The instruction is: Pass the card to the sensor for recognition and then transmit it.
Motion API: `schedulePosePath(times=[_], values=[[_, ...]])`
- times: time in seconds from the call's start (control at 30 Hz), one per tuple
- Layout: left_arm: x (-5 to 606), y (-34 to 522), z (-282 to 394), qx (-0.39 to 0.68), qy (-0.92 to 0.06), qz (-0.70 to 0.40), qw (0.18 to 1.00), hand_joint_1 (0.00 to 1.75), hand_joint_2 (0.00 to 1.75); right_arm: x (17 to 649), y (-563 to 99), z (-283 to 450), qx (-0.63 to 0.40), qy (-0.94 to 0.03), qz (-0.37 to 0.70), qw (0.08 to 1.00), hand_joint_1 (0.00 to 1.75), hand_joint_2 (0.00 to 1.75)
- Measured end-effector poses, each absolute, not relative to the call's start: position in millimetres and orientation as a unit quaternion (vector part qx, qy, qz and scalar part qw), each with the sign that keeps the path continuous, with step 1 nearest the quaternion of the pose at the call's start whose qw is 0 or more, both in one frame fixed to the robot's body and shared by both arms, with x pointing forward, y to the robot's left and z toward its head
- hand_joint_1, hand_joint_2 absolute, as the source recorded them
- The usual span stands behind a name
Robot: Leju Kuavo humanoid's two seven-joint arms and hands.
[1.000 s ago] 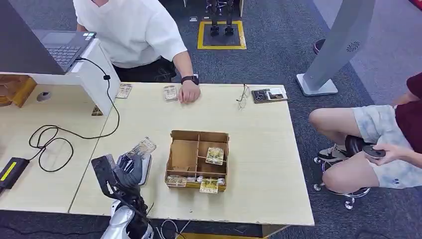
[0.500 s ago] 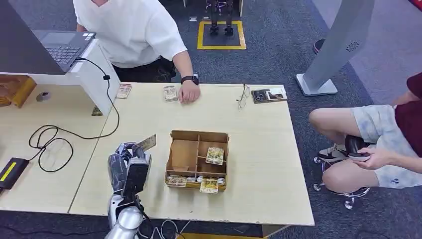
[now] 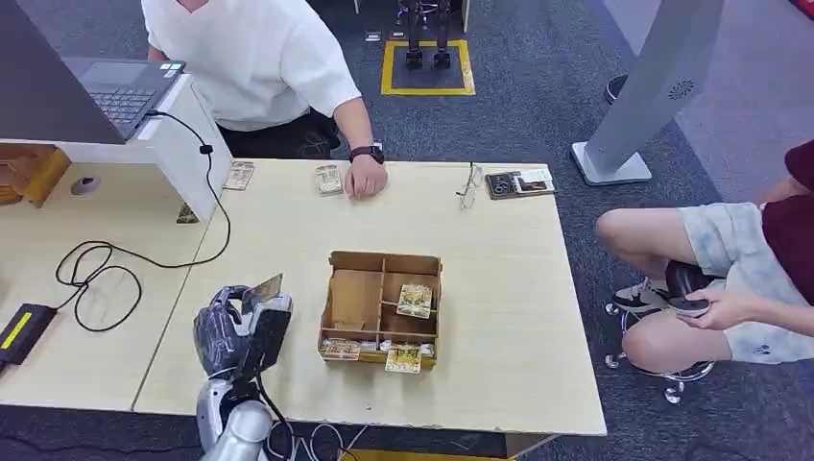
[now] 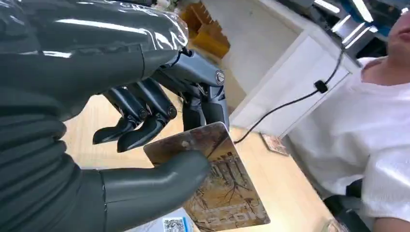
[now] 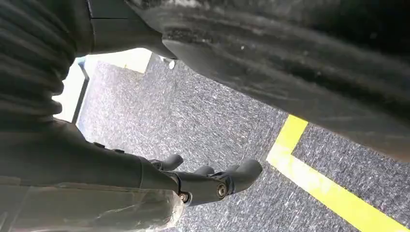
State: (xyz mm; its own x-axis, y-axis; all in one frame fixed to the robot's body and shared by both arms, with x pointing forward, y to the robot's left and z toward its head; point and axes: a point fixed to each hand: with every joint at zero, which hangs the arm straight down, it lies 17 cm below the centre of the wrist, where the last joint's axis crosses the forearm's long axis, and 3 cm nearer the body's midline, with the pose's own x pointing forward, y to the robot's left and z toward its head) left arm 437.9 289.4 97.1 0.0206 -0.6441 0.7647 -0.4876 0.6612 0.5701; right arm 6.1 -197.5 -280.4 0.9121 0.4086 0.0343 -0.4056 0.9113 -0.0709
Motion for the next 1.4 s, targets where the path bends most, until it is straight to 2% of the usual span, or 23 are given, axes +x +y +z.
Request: schedulePosePath(times=[0.33,0.5,0.63,0.7,1.1,1.4], values=[[437.3,304.7,51.2,0.324,-0.657,0.048,0.679,1.75,1.75,6.1,-198.8,-280.5,-0.034,-0.024,0.207,0.977,0.00,1.75],[438.5,302.3,58.6,0.326,-0.678,0.034,0.658,1.75,1.75,6.0,-199.0,-280.6,-0.035,-0.024,0.207,0.977,0.00,1.75],[440.5,278.2,85.3,0.380,-0.712,-0.085,0.584,1.75,1.75,5.8,-198.9,-280.6,-0.034,-0.024,0.208,0.977,0.00,1.75],[439.5,275.5,93.7,0.401,-0.714,-0.108,0.563,1.75,1.75,5.8,-199.0,-280.6,-0.034,-0.024,0.208,0.977,0.00,1.75],[426.0,297.0,105.1,0.444,-0.710,-0.101,0.537,1.75,1.75,5.8,-199.0,-280.6,-0.033,-0.025,0.208,0.977,0.00,1.75],[424.7,311.2,93.3,0.442,-0.687,-0.066,0.573,1.75,1.75,5.9,-199.6,-280.7,-0.033,-0.025,0.208,0.977,0.00,1.75]])
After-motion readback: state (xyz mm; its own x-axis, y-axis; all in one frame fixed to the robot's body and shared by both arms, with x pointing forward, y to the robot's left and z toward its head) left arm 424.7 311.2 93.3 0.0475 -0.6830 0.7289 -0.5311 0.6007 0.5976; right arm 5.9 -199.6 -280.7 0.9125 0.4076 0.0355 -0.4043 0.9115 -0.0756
